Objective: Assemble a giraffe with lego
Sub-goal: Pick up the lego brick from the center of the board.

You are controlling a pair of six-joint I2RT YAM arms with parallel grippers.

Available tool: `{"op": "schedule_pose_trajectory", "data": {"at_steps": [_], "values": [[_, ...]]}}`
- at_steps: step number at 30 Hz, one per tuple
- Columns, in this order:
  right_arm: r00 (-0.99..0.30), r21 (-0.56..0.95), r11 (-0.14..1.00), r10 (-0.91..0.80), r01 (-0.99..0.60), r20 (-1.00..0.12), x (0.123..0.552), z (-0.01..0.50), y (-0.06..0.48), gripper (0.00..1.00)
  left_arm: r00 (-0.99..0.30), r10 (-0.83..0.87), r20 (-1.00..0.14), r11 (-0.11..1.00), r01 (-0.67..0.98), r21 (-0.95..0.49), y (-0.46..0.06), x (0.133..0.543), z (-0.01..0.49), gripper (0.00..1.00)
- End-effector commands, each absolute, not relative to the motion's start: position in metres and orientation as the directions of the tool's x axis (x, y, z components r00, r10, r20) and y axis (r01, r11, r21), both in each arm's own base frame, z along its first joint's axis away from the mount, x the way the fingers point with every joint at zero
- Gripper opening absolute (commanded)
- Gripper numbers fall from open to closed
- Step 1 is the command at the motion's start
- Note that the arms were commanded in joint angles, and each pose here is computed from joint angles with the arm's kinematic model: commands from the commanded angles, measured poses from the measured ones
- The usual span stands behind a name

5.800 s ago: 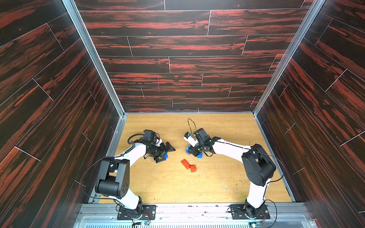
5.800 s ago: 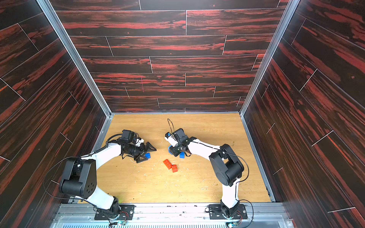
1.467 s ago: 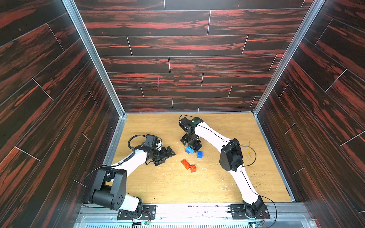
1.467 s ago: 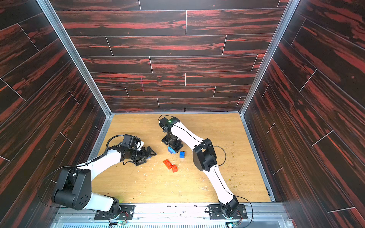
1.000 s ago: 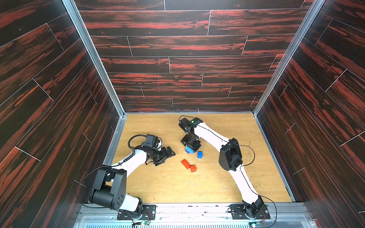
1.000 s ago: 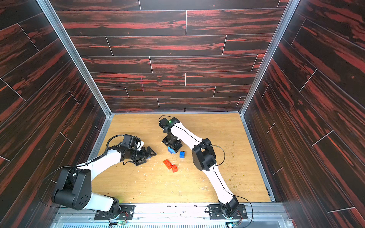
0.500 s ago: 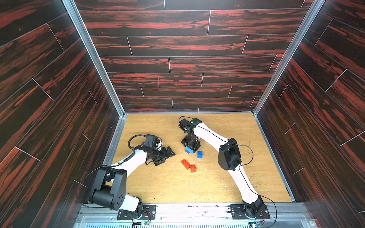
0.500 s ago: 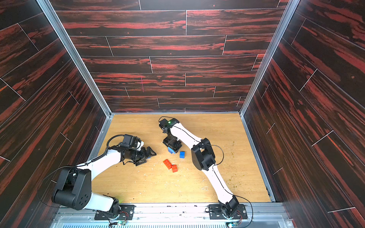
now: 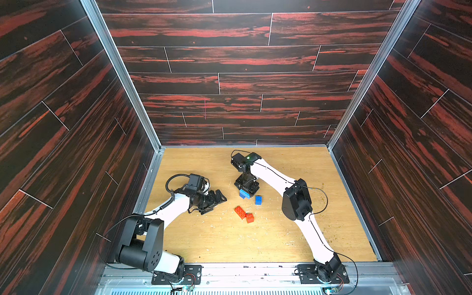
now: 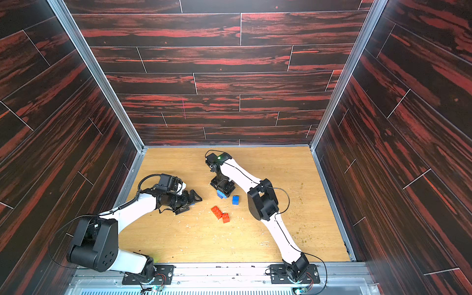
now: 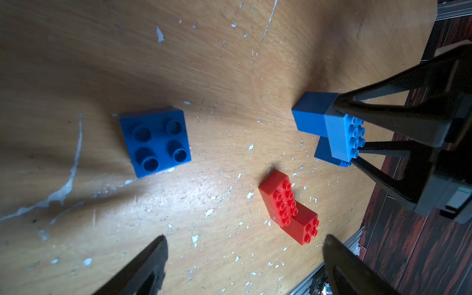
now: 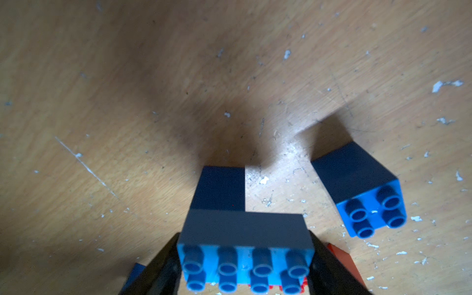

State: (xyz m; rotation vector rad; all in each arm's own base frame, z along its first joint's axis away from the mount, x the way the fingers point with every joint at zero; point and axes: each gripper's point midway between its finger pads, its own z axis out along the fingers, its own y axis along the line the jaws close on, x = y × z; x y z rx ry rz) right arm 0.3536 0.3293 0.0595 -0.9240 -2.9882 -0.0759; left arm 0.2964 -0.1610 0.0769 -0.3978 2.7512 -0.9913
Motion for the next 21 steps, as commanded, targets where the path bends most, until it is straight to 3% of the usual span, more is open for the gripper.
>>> {"op": "schedule_pose_trajectory", "data": {"at_steps": [1,5,13,21], "values": [[-0.827,0.026,0.827,0.561,0.562,0.024,0.354,0.062,0.326,0.72,-0.949,-0.299,-0.097,0.748,-0.17,-0.641,-0.161,0.294,0.08,0.96],[-0.833,0.022,0.833,0.552,0.553,0.02,0.353,0.062,0.325,0.71,-0.95,-0.298,-0.095,0.747,-0.17,-0.642,-0.161,0.294,0.08,0.95],[-0.861,0.02,0.861,0.508,0.508,-0.008,0.356,0.072,0.321,0.54,-0.95,-0.296,-0.098,0.75,-0.168,-0.64,-0.161,0.294,0.081,0.95],[-0.921,-0.006,0.921,0.389,0.389,-0.012,0.352,0.077,0.315,0.51,-0.953,-0.291,-0.086,0.754,-0.173,-0.634,-0.162,0.293,0.078,0.95]]}}
